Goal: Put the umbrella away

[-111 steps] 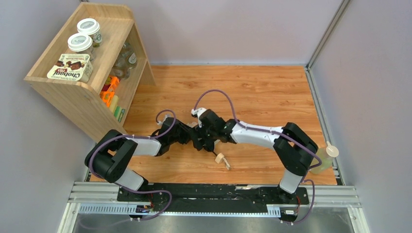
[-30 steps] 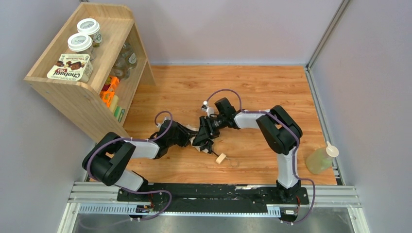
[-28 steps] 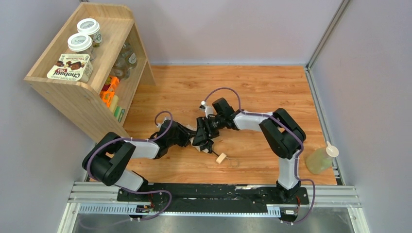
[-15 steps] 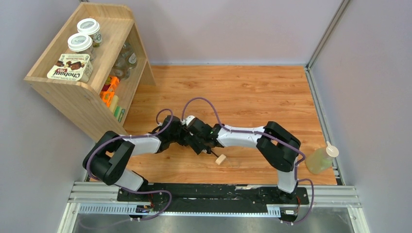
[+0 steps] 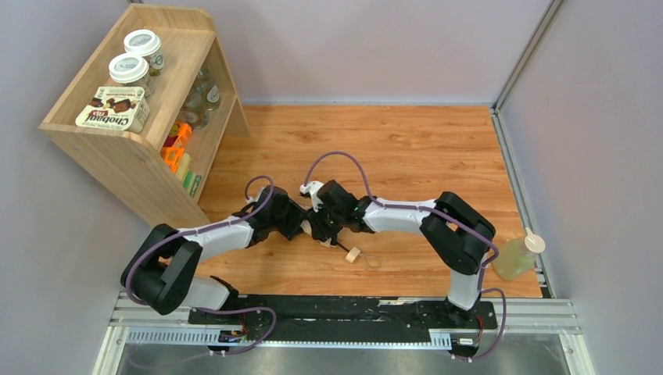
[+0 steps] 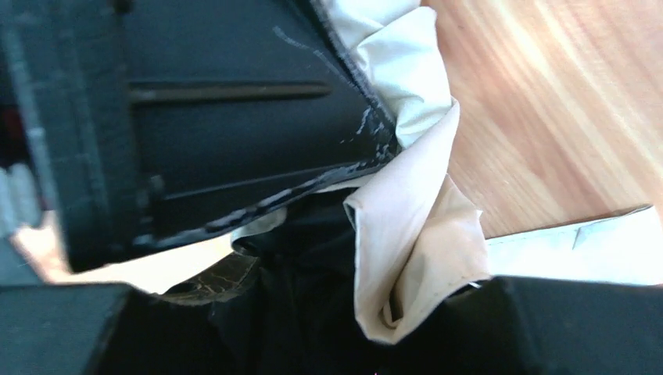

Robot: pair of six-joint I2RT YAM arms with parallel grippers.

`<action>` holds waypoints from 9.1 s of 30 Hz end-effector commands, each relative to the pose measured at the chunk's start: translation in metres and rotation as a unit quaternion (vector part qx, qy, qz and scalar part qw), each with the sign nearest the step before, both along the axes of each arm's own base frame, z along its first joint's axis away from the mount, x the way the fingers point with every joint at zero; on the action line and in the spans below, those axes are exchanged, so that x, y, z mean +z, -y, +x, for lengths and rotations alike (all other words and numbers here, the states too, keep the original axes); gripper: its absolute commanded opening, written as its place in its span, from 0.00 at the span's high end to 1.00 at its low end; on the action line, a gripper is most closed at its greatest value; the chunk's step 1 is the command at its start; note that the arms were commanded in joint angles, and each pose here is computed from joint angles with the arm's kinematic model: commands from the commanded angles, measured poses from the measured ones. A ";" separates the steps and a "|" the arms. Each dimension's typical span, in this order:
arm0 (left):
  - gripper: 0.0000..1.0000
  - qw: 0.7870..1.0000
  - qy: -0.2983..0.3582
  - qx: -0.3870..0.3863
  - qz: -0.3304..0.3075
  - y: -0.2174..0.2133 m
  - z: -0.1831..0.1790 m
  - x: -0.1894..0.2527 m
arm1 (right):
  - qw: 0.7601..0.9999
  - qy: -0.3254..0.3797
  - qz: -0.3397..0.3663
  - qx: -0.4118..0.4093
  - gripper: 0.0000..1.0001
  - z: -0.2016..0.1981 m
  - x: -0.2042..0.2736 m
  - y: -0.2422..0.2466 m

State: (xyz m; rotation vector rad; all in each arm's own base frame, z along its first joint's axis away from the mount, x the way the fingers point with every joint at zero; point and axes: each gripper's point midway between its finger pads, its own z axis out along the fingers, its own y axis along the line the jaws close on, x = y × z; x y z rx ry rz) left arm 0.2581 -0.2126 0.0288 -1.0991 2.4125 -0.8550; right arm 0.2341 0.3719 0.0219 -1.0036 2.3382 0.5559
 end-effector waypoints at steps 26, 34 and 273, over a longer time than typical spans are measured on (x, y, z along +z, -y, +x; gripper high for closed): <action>1.00 0.995 0.097 -0.012 -0.017 -0.021 -0.029 0.044 | 0.951 -0.226 0.210 -0.025 0.16 -0.029 0.127 0.008; 1.00 0.941 0.303 0.014 -0.149 -0.011 0.006 0.170 | 0.954 -0.085 0.246 -0.147 0.00 -0.004 0.234 0.068; 1.00 0.817 0.455 -0.336 -0.114 0.062 -0.061 0.290 | 0.817 -0.179 0.335 -0.435 0.00 -0.031 0.174 0.164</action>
